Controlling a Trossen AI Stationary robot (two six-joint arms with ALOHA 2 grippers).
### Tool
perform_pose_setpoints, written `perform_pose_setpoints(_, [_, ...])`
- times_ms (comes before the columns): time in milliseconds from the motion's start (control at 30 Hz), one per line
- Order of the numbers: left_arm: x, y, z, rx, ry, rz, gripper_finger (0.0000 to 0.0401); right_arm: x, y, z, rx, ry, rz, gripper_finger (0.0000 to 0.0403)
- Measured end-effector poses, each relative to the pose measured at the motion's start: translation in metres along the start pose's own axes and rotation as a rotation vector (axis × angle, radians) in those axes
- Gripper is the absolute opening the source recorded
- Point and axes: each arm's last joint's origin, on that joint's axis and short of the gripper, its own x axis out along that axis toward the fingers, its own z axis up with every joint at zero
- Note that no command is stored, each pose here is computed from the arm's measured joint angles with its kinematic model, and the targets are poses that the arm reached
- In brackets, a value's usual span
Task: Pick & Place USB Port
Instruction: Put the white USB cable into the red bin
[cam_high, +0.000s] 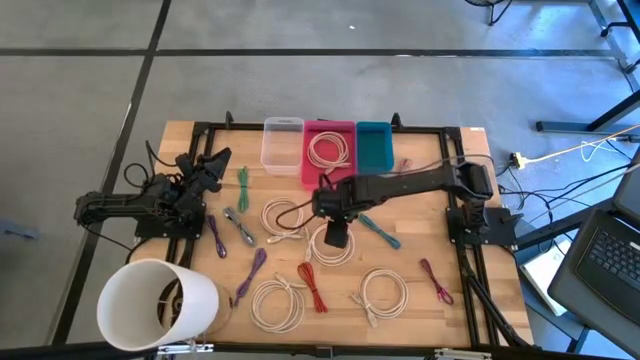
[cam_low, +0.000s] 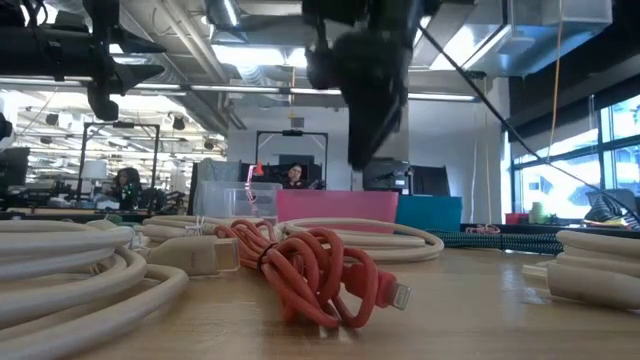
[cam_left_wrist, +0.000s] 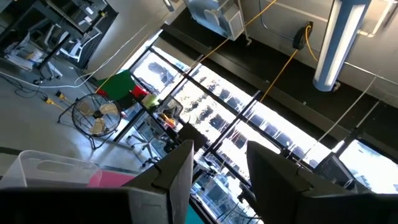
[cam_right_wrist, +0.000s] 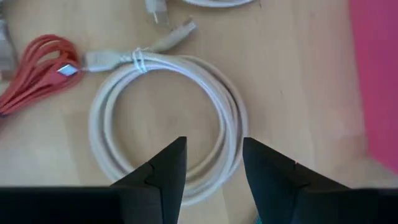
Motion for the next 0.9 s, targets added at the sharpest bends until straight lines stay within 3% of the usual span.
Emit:
perform_pose_setpoints(567, [0.0,0.0,0.0,0.0,0.001,-0.001,0.0143,0.069,-0.02,-0.039,0.073,-0.047,0.024,0.0153])
perform_pose_setpoints(667, [0.0,0.0,0.0,-0.001,0.0,-0.001,0.0143,0.072,-0.021,-0.041,0.098,-0.05,0.024,0.0117])
perform_pose_setpoints(800, [0.0,0.0,0.0,-0.001,0.0,-0.001,0.0143,0.07,-0.02,-0.039,0.12,-0.047,0.057,0.0026])
perform_pose_setpoints(900, [0.0,0.0,0.0,0.0,0.001,-0.001,0.0143,0.061,-0.014,-0.03,0.146,-0.024,0.142,0.0018])
